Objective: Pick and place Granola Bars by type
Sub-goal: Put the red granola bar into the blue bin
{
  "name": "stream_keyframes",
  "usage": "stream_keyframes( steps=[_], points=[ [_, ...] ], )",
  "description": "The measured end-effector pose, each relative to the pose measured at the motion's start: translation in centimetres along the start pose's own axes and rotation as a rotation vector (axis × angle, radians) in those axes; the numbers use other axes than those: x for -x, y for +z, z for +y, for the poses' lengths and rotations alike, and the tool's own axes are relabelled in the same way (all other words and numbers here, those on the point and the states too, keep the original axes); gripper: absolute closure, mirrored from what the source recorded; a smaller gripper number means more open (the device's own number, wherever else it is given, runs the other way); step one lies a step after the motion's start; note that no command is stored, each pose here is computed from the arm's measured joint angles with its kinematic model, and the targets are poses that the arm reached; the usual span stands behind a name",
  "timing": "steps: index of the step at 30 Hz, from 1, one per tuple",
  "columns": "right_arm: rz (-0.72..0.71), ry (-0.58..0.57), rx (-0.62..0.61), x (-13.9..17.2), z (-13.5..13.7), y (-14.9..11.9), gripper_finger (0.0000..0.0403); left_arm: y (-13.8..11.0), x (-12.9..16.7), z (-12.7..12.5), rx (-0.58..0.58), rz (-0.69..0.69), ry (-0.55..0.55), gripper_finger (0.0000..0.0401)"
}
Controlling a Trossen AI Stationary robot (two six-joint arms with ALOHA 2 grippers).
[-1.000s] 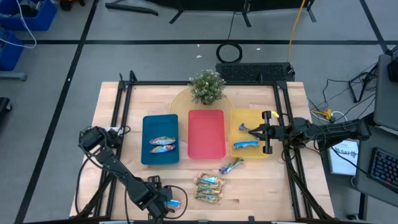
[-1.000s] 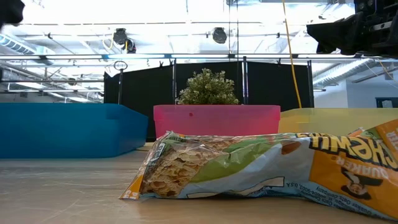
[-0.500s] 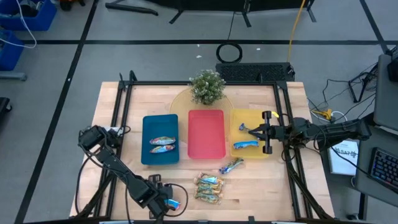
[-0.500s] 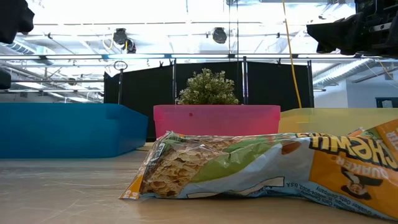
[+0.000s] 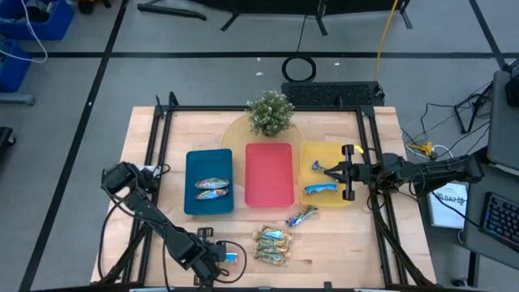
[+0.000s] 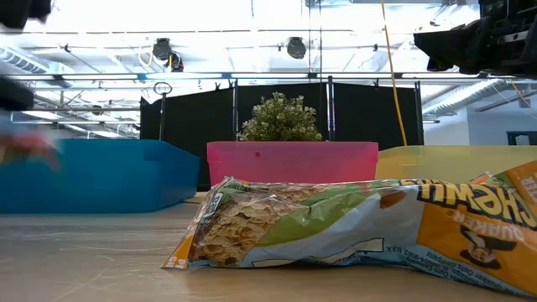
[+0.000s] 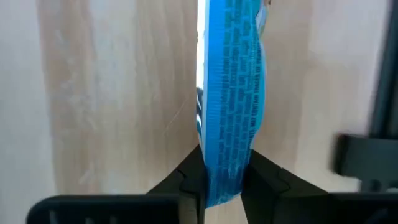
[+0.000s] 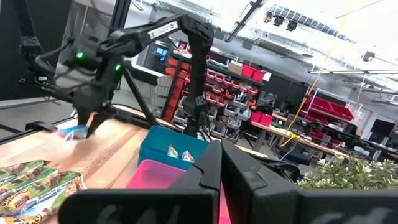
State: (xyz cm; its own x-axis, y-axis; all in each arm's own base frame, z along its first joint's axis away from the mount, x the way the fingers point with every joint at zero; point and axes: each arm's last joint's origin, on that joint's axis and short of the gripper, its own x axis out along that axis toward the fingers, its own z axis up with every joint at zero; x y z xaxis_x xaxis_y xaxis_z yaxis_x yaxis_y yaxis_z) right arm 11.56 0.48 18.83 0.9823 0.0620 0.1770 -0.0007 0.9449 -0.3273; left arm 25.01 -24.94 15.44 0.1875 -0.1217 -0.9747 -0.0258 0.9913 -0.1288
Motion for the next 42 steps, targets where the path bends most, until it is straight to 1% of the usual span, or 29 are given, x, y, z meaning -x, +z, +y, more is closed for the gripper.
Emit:
stream_keyframes(
  steps=[4, 8, 11, 14, 16, 19, 23, 26, 28, 30, 32, 33, 36, 38, 40, 42],
  points=[
    [0.000, 0.000, 0.000, 0.0, 0.0, 0.0, 0.0401, 0.3, 3.3, 0.3, -0.016, -0.095, -0.033, 0.0326],
    [0.000, 0.000, 0.000, 0.0, 0.0, 0.0, 0.0401, 0.1, 8.0, 1.3, -0.025, -0.236, -0.033, 0.0326],
    [0.000, 0.000, 0.000, 0.0, 0.0, 0.0, 0.0401, -0.6, 11.6, 2.8, -0.030, -0.353, 0.028, 0.0326],
    [0.000, 0.000, -0.001, 0.0, 0.0, 0.0, 0.0401, -1.2, 15.0, 4.3, -0.039, -0.528, 0.113, 0.0326],
    [0.000, 0.000, -0.016, 0.0, 0.0, 0.0, 0.0401, -1.7, 16.7, 5.0, -0.066, -0.612, 0.158, 0.0326],
    [0.000, 0.000, -0.030, 0.0, 0.0, 0.0, 0.0401, -2.2, 18.5, 5.8, -0.163, -0.680, 0.213, 0.0326],
    [0.000, 0.000, -0.029, 0.0, 0.0, 0.0, 0.0401, -2.5, 20.2, 6.5, -0.378, -0.734, 0.278, 0.0336],
    [0.000, 0.000, -0.027, 0.0, 0.0, 0.0, 0.0401, -1.8, 21.6, 7.1, -0.518, -0.798, 0.295, 0.0354],
    [0.000, 0.000, -0.027, 0.0, 0.0, 0.0, 0.0401, -0.8, 22.6, 7.9, -0.585, -0.878, 0.274, 0.0358],
    [-0.001, -0.001, -0.031, 0.0, 0.0, 0.0, 0.0401, 0.5, 22.7, 9.2, -0.661, -0.947, 0.233, 0.0359],
    [-0.007, -0.002, -0.034, 0.0, 0.0, 0.1, 0.0401, 1.5, 22.1, 10.9, -0.717, -0.983, 0.193, 0.0354],
    [-0.009, -0.003, -0.035, 0.0, 0.0, 0.1, 0.0401, 1.8, 21.6, 12.0, -0.724, -0.988, 0.193, 0.0350],
    [-0.007, -0.003, -0.042, 0.0, 0.0, 0.1, 0.0401, 2.3, 20.3, 15.2, -0.686, -1.028, 0.217, 0.0347],
    [-0.004, -0.001, -0.060, 0.0, 0.0, 0.0, 0.0401, 1.8, 19.3, 17.0, -0.676, -1.039, 0.206, 0.0352],
    [0.013, 0.004, -0.064, 0.0, 0.0, -0.1, 0.0401, 0.8, 18.3, 18.4, -0.671, -1.043, 0.182, 0.0360],
    [0.029, 0.009, -0.064, 0.0, 0.1, -0.3, 0.0401, -0.4, 17.8, 19.6, -0.646, -1.085, 0.186, 0.0363]
  ],
)
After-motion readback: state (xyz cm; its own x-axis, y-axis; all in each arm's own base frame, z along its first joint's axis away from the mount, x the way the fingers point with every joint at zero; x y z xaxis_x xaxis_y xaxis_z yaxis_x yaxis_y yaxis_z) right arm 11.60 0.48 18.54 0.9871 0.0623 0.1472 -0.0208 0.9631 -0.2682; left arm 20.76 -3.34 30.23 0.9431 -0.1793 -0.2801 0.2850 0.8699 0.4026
